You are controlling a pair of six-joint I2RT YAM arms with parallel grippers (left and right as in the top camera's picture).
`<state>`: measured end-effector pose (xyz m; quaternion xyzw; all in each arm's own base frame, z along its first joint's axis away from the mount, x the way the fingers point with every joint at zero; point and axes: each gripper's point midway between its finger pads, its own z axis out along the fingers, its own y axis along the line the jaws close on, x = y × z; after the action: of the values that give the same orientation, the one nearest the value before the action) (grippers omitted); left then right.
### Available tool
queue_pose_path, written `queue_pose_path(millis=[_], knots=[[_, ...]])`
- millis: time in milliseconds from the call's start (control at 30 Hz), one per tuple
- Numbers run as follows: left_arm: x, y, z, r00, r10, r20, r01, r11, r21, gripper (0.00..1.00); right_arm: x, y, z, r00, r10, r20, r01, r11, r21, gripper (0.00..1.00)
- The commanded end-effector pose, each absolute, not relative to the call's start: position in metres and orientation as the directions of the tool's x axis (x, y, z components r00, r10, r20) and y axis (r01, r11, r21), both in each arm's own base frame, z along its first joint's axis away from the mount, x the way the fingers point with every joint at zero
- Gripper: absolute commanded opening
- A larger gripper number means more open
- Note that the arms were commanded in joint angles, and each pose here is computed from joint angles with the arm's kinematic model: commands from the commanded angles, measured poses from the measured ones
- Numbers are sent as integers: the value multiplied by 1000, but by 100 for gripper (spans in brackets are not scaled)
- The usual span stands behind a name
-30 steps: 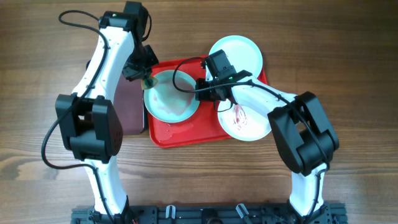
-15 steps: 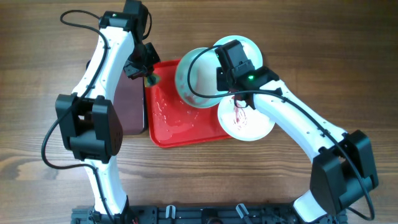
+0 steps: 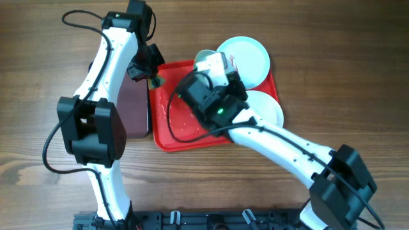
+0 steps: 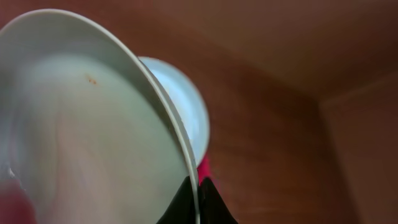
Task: Clean dirty plates on tray and stack at the side
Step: 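Lift the scrubbed plate with the right gripper and carry it right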
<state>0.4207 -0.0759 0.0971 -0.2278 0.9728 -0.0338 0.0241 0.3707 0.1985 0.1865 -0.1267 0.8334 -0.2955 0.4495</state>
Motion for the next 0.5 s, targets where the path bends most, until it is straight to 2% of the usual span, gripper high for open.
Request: queue_pose_path(millis=[0,133,467], knots=[[425,-79,100,-903,-427,-39,-422,902,-95,4,356,190,242,-454,-515,-727,260,703,-661,4],[425,-79,100,-903,-427,-39,-422,902,-95,4,344,199,264,-378,-518,-767,358,683,-637,4],[425,-79,100,-903,-427,-39,-422,902,-95,4,340,203,269,-377,-552,-744,358,653,-667,4]])
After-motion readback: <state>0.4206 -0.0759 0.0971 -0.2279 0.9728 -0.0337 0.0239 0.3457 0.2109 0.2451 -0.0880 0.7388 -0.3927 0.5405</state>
